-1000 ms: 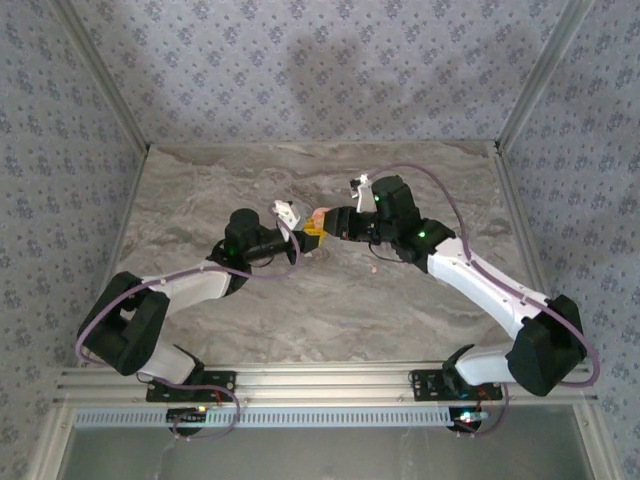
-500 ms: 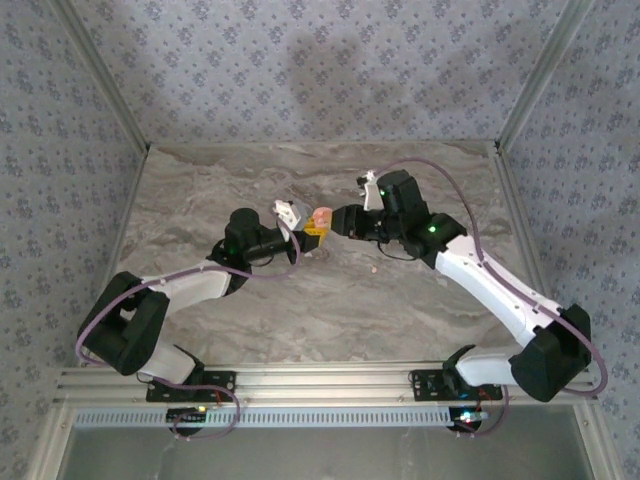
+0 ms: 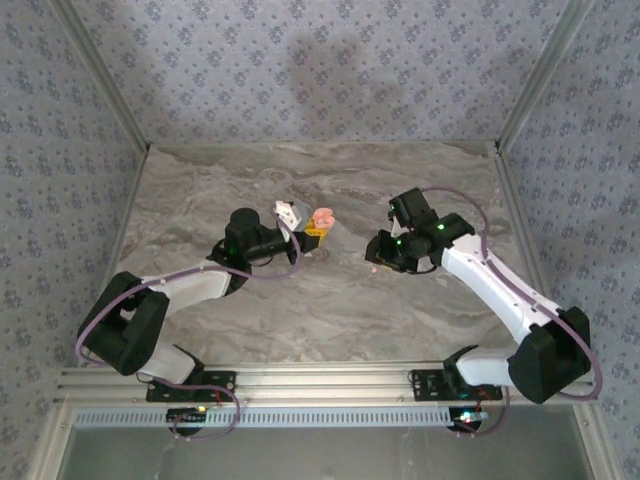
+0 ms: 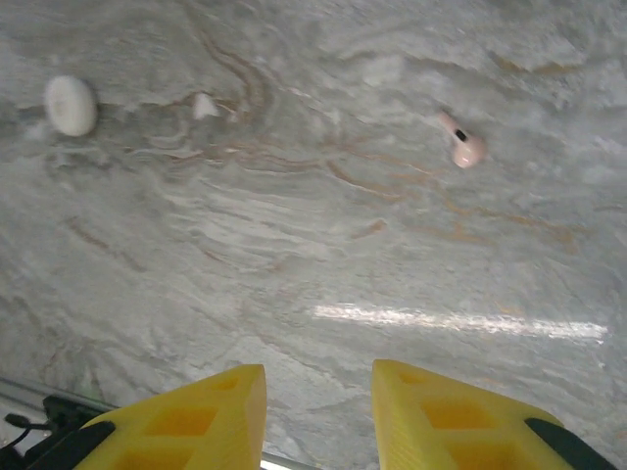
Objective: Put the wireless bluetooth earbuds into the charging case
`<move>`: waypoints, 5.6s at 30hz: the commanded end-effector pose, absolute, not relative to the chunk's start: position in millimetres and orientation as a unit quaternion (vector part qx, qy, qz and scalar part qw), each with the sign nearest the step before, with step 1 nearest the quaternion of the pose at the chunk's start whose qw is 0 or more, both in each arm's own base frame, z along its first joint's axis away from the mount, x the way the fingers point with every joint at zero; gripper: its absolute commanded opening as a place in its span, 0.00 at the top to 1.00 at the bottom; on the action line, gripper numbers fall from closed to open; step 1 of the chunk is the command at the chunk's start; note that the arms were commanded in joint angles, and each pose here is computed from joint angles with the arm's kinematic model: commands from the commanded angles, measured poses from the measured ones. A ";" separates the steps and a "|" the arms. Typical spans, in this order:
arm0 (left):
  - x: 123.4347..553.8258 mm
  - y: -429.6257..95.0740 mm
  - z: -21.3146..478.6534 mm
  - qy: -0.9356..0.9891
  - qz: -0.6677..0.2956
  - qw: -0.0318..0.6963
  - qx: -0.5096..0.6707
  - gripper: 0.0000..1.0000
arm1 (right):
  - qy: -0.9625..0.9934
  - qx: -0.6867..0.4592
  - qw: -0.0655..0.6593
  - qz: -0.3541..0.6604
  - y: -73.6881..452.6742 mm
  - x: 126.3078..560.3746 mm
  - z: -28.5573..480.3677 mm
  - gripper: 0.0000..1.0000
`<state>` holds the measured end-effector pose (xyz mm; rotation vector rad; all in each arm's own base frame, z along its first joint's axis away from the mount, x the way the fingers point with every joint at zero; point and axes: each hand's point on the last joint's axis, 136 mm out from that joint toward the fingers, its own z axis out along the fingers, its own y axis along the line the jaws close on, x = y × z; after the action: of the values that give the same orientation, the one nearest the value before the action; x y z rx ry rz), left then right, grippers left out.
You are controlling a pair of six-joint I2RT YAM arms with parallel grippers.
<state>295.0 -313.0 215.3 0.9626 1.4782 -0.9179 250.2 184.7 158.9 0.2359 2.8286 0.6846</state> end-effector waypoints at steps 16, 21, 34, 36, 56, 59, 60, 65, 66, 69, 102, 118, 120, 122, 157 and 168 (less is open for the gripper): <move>293.1 -314.9 232.7 0.607 -0.379 0.561 0.415 0.95 | 0.988 0.066 0.035 0.136 183.1 315.3 76.8 0.51; 294.2 -314.7 231.5 0.609 -0.376 0.560 0.417 0.95 | 0.989 0.055 0.023 0.134 191.3 331.1 58.5 0.50; 298.0 -314.0 230.5 0.612 -0.374 0.560 0.414 0.95 | 0.993 0.035 -0.003 0.116 195.8 339.1 24.5 0.52; 297.8 -314.1 229.6 0.613 -0.375 0.559 0.414 0.95 | 0.993 0.032 -0.008 0.116 197.2 334.6 22.7 0.53; 296.3 -313.6 229.5 0.613 -0.375 0.558 0.415 0.95 | 0.991 -0.020 -0.044 0.125 212.3 300.5 34.0 0.62; 296.7 -313.4 229.0 0.613 -0.375 0.558 0.414 0.95 | 0.991 -0.023 -0.048 0.125 214.0 295.5 37.4 0.62; 296.7 -313.5 230.1 0.612 -0.375 0.559 0.415 0.95 | 0.991 -0.023 -0.050 0.123 213.8 293.8 38.0 0.62; 296.0 -313.8 230.6 0.611 -0.377 0.558 0.415 0.95 | 0.993 -0.016 -0.061 0.104 207.1 285.0 41.0 0.62; 295.6 -313.7 231.6 0.610 -0.377 0.559 0.416 0.95 | 0.993 -0.011 -0.063 0.101 205.1 283.2 42.0 0.62; 295.4 -313.9 230.1 0.611 -0.377 0.557 0.417 0.95 | 0.994 0.008 -0.059 0.097 201.0 281.5 47.5 0.62; 291.9 -311.5 233.2 0.610 -0.372 0.559 0.421 0.95 | 0.984 0.120 -0.058 0.118 190.9 289.4 24.6 0.49; 293.4 -311.5 229.7 0.613 -0.368 0.556 0.423 0.95 | 0.988 0.118 -0.017 0.097 185.5 316.7 22.5 0.52; 293.4 -311.4 229.7 0.613 -0.368 0.556 0.423 0.95 | 0.988 0.116 -0.015 0.097 185.3 318.7 22.9 0.53; 293.3 -311.8 228.9 0.614 -0.368 0.555 0.424 0.96 | 0.989 0.114 -0.014 0.097 185.9 319.5 23.1 0.53; 293.3 -310.9 229.9 0.613 -0.365 0.556 0.426 0.95 | 0.994 0.062 -0.065 0.059 177.6 317.9 20.0 0.59; 294.1 -312.0 228.7 0.614 -0.366 0.554 0.427 0.95 | 0.994 0.061 -0.063 0.066 176.3 321.3 16.9 0.69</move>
<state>293.1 -309.0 206.6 0.9988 1.5196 -0.8747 319.9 176.7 21.1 0.2057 3.2371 0.2089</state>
